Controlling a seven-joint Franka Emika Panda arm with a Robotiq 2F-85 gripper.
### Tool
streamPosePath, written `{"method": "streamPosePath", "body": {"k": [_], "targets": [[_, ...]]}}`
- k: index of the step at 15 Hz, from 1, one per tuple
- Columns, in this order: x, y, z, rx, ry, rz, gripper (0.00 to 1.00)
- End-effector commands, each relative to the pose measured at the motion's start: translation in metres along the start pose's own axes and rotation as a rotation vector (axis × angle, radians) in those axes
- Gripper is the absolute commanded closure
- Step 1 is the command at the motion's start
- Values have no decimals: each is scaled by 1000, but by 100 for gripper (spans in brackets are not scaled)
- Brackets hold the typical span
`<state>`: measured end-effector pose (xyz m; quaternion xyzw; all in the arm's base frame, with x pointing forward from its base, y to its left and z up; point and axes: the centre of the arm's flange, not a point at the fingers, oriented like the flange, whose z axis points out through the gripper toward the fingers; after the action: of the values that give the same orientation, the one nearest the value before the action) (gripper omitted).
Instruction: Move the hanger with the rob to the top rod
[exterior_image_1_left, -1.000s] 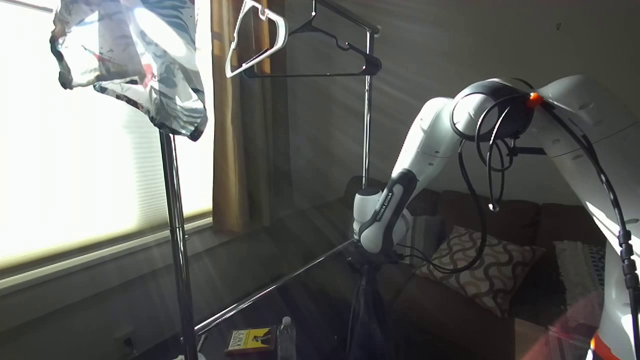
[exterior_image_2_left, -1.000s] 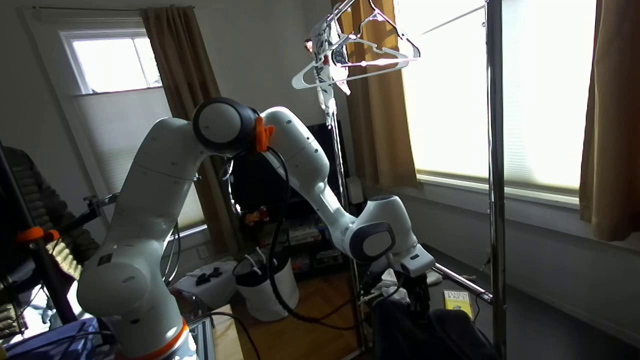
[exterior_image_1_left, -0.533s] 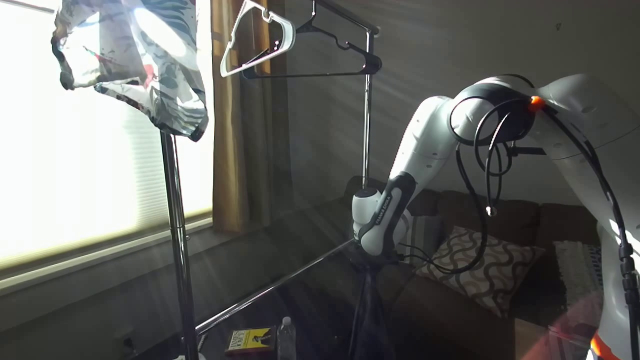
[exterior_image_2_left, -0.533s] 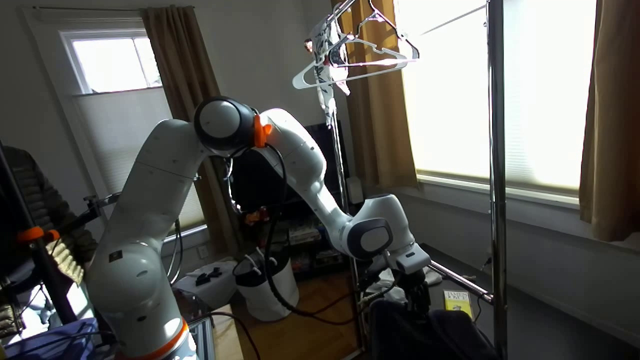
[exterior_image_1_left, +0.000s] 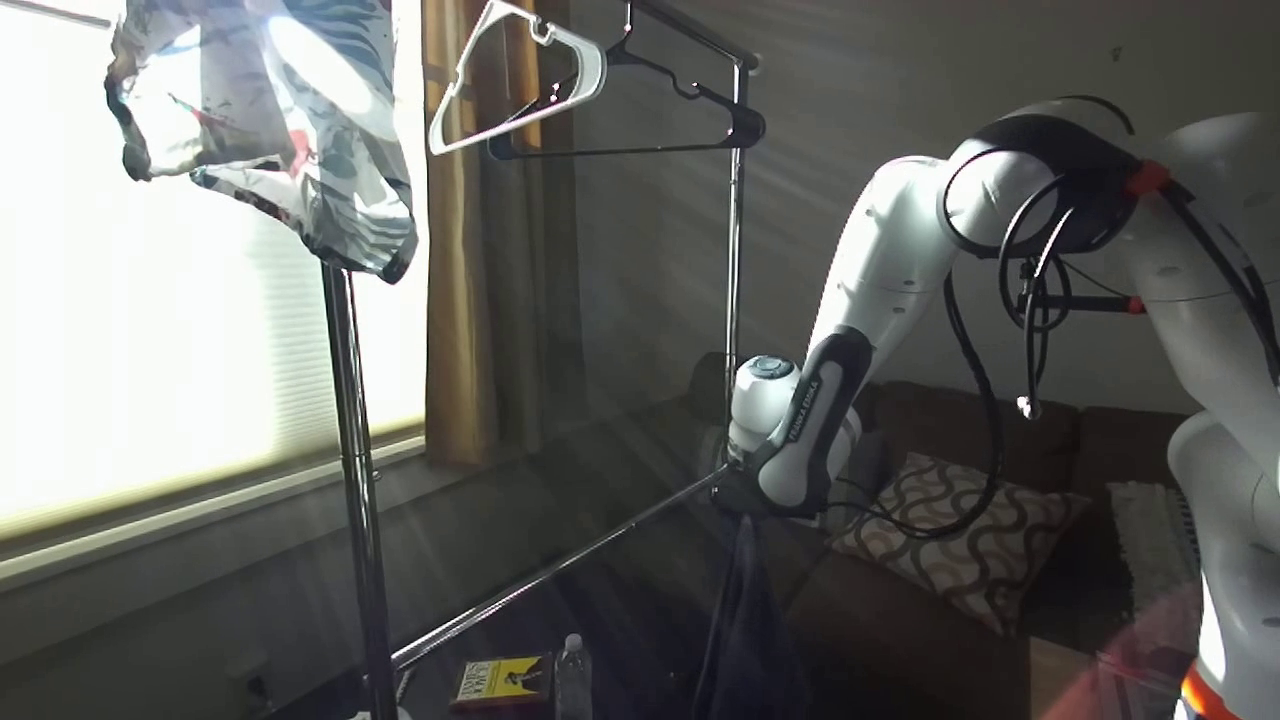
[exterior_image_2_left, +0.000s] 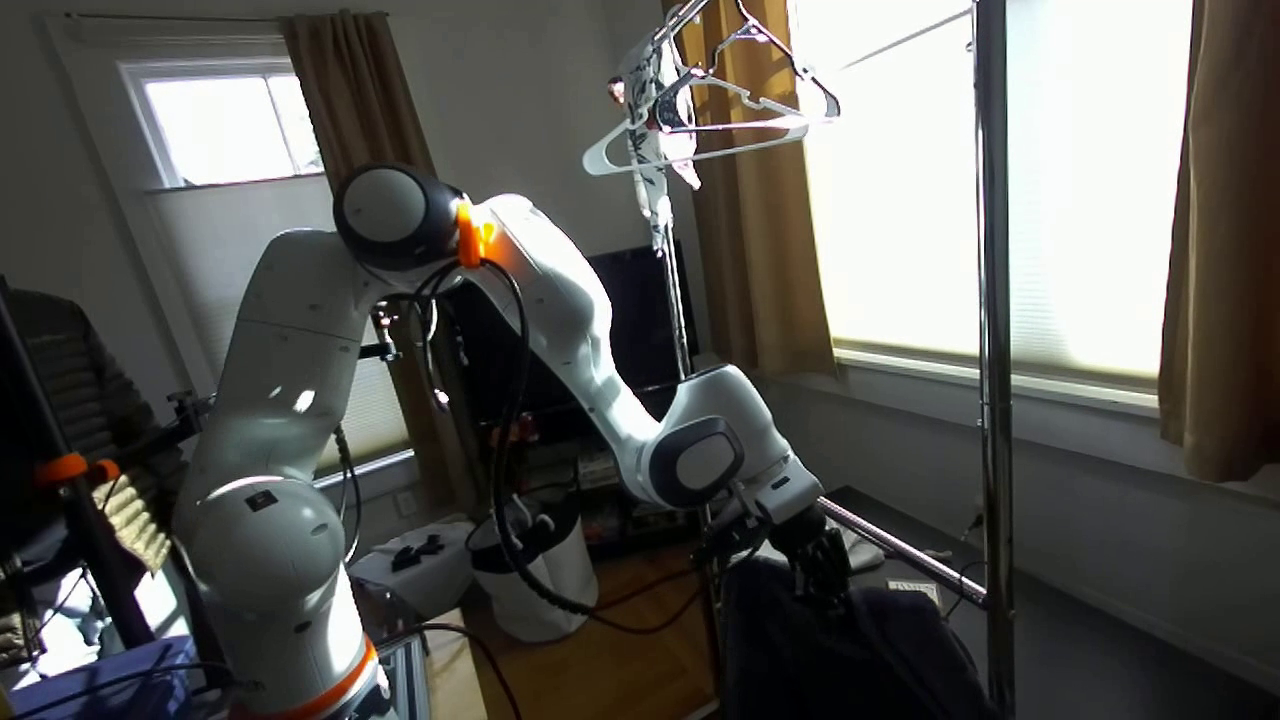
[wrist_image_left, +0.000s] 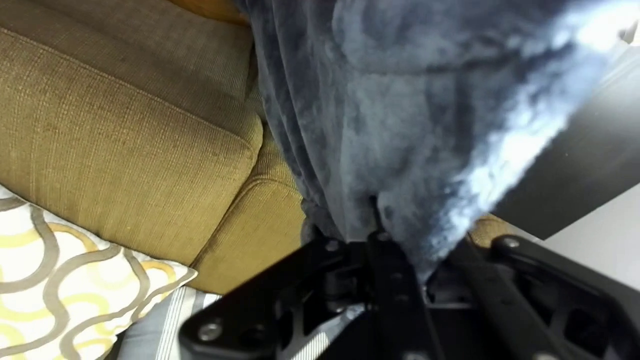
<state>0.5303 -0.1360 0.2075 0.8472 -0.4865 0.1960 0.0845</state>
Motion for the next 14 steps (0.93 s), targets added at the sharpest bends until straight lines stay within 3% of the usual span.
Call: {"method": "streamPosePath", "body": {"k": [1, 6, 10, 14], "targets": [[-26, 32, -52, 59, 73, 26, 98], [-69, 67, -88, 130, 155, -17, 98], [-103, 96, -112, 170, 216, 15, 98], [-129, 99, -126, 184, 157, -222, 98]]}}
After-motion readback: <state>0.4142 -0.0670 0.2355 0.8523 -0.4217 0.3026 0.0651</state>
